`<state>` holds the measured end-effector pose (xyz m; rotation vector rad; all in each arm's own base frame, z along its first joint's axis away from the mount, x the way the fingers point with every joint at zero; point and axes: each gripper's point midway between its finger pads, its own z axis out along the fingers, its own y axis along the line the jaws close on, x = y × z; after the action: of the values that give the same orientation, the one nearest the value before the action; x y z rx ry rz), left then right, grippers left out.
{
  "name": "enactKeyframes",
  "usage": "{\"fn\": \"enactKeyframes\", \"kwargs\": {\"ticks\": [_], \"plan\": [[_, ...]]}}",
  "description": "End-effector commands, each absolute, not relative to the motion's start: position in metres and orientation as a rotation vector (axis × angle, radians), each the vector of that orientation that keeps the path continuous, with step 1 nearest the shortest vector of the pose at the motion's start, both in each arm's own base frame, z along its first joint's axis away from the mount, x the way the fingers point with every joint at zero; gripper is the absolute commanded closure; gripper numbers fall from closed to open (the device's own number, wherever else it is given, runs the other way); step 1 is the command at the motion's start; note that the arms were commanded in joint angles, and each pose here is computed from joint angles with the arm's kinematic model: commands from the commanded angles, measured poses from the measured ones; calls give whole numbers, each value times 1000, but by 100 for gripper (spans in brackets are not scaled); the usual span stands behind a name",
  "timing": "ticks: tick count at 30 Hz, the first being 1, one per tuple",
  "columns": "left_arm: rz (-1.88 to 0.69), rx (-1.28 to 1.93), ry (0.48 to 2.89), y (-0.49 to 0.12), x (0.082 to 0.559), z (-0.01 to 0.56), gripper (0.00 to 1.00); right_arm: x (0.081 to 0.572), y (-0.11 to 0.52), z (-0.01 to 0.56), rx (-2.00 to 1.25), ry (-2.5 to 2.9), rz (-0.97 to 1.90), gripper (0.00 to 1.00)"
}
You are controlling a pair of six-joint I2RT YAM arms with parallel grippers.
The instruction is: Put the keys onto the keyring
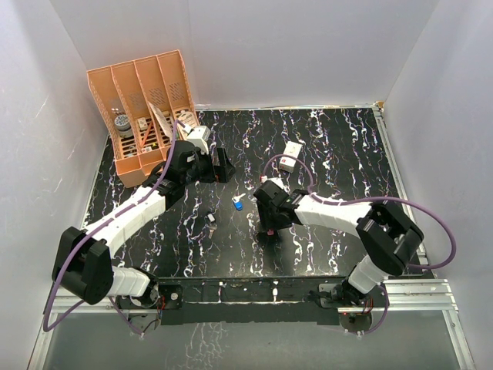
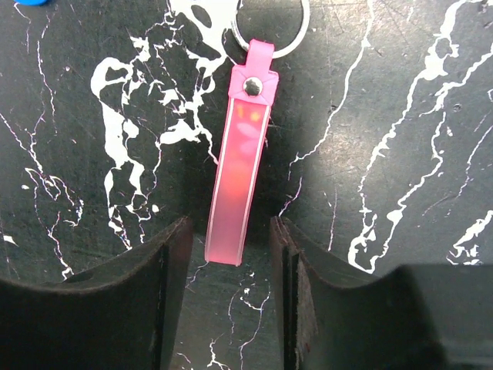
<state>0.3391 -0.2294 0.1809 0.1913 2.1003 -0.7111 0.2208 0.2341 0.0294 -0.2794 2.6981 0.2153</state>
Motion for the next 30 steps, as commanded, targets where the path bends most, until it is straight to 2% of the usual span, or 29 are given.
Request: {"fn": "enactKeyframes", "kwargs": {"ticks": [1,8,12,15,30], "plan": [[-698,200,2099,-227,336,180,2,227,243,30,-259,2669,237,59],[-696,200,2098,-227,336,181,2,226,244,25,-263,2677,219,69],[-694,199,2100,-227,335,180,2,228,244,29,-254,2659,214,81],[-692,200,2100,-226,335,179,2,234,243,42,-252,2615,209,85],[-675,260,2094,-227,335,171,3,283,265,187,-351,2289,307,89]]}}
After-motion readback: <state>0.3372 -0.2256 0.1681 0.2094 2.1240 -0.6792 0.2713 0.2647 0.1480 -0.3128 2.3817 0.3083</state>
